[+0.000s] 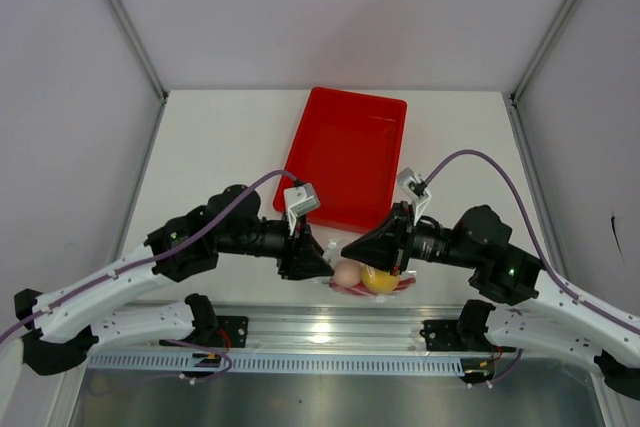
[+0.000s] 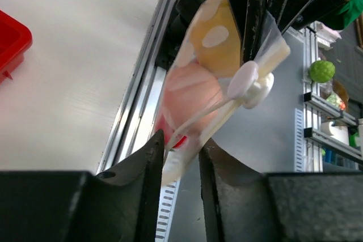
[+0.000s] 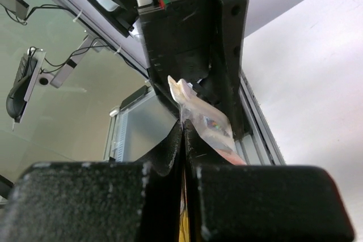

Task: Place the food in the zip-top bag and seal the zipper
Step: Zip the zipper food storage bag.

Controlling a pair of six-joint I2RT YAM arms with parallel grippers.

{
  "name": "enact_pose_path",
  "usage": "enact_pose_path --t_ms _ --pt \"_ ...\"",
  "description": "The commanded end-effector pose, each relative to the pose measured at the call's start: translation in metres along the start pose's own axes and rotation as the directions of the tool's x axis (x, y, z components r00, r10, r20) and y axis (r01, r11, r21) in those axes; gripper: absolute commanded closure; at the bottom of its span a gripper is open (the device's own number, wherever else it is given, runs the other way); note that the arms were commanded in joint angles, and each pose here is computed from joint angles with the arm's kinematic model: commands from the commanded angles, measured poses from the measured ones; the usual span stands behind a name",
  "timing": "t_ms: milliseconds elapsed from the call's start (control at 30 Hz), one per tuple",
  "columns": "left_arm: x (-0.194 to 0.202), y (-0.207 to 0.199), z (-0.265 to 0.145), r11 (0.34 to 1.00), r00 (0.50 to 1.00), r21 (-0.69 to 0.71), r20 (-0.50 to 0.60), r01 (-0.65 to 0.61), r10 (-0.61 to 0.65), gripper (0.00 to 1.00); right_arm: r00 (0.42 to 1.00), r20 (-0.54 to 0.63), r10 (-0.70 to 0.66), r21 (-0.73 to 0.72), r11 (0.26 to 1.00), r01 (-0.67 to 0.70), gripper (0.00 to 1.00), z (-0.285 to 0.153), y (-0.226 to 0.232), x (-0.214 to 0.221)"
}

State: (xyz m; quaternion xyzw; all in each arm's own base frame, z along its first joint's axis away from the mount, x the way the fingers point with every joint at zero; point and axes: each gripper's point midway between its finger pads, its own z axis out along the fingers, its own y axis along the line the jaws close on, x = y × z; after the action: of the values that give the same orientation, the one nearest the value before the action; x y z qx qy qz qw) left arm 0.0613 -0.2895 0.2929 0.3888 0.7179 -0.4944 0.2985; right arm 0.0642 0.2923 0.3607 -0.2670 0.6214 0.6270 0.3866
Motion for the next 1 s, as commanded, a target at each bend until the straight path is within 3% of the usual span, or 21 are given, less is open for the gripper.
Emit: enact_pose_path --t_ms 0,133,167,400,633,700,733,767,967 --pt "-0.010 -0.007 -0.005 0.999 0.998 0.034 0.049 -0.043 0.041 0.70 0.998 0.053 -0.023 -0.049 0.998 0.026 1.00 -0.004 0.015 -0.015" --pt "-0.011 -0.005 -0.011 0.999 0.998 0.015 0.041 -0.044 0.043 0.98 0.999 -0.014 -0.030 0.003 1.000 0.030 1.00 -0.007 0.004 -0.004" --pt "-0.013 -0.004 -0.013 0.999 0.998 0.007 0.043 -0.044 0.044 0.99 0.999 -0.028 -0.036 0.013 0.999 0.036 1.00 -0.006 0.003 -0.002" --pt "-0.017 -0.011 -0.021 0.998 0.998 0.022 0.025 -0.058 0.058 0.99 0.987 -0.153 -0.040 0.030 0.999 0.045 0.97 -0.005 0.000 0.012" --pt "-0.019 -0.019 -0.027 0.996 0.997 0.047 0.020 -0.074 0.073 0.99 0.984 -0.168 -0.056 0.061 0.996 0.067 0.97 -0.007 -0.007 0.015" --pt "-0.019 -0.021 -0.027 0.996 0.997 0.057 0.016 -0.075 0.074 0.99 0.983 -0.176 -0.054 0.066 0.996 0.066 0.92 -0.007 -0.010 0.018" --pt "-0.019 -0.023 -0.027 0.995 0.997 0.070 0.012 -0.076 0.076 0.99 0.982 -0.182 -0.055 0.060 0.996 0.067 0.82 -0.007 -0.010 0.020" --pt "-0.018 -0.023 -0.027 0.994 0.997 0.073 0.007 -0.075 0.075 1.00 0.981 -0.187 -0.056 0.055 0.996 0.068 0.79 -0.007 -0.010 0.022" --pt "-0.017 -0.029 -0.025 0.992 0.998 0.107 -0.008 -0.067 0.068 0.99 0.975 -0.213 -0.068 0.015 0.997 0.073 0.72 -0.002 -0.008 0.024"
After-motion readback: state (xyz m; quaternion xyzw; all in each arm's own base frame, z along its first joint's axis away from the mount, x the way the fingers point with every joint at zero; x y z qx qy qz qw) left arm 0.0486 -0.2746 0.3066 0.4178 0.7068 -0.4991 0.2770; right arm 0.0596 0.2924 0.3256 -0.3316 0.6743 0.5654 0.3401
